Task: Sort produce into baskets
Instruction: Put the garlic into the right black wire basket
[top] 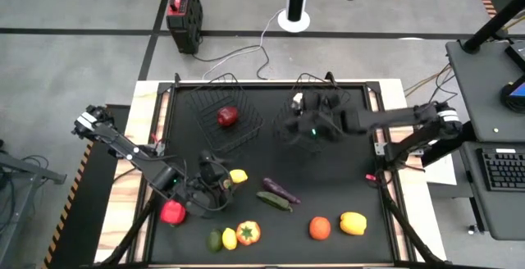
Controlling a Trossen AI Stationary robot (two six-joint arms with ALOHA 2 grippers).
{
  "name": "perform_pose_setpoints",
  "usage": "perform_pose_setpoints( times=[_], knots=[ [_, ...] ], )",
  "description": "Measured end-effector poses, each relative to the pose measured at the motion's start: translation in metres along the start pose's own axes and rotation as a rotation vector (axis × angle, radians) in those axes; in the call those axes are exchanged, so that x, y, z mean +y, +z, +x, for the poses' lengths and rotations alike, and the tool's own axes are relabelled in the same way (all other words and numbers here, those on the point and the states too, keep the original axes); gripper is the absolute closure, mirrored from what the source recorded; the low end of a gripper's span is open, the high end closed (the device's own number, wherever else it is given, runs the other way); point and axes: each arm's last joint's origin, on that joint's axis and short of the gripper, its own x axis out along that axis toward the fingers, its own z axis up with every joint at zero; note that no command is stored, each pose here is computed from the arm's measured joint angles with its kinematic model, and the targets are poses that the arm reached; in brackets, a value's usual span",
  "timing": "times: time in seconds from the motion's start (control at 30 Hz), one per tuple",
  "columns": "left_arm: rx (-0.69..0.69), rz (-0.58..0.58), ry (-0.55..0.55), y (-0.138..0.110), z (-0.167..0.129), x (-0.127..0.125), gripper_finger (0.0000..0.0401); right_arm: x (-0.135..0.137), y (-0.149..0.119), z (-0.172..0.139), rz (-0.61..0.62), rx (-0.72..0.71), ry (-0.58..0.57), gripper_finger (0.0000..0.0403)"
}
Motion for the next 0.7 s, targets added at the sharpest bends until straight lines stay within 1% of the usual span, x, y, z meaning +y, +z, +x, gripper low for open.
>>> perform_pose_setpoints(
  times=[0.1, 0.2, 0.3, 0.4, 0.5, 0.7],
  knots=[
    [0.002, -0.021, -0.002, 0.000, 0.000, 0.000, 0.0051, -0.018, 0.005, 0.020, 0.004, 0.200, 0.014, 0.0237],
    [0.001, -0.033, -0.004, 0.001, -0.001, -0.001, 0.0051, -0.037, 0.000, 0.043, 0.006, 0.429, 0.043, 0.0237],
    [-0.001, -0.037, -0.006, 0.001, -0.001, -0.001, 0.0051, -0.055, -0.008, 0.066, 0.010, 0.592, 0.040, 0.0237],
    [-0.001, -0.037, -0.005, 0.001, -0.001, -0.001, 0.0051, -0.070, -0.014, 0.087, -0.009, 0.673, -0.010, 0.0237],
    [0.000, -0.036, -0.005, 0.001, -0.001, -0.001, 0.0051, -0.080, -0.019, 0.103, -0.012, 0.708, -0.050, 0.0237],
    [0.000, -0.034, -0.005, 0.001, -0.001, -0.001, 0.0051, -0.087, -0.029, 0.125, -0.049, 0.767, -0.079, 0.0237]
  ],
)
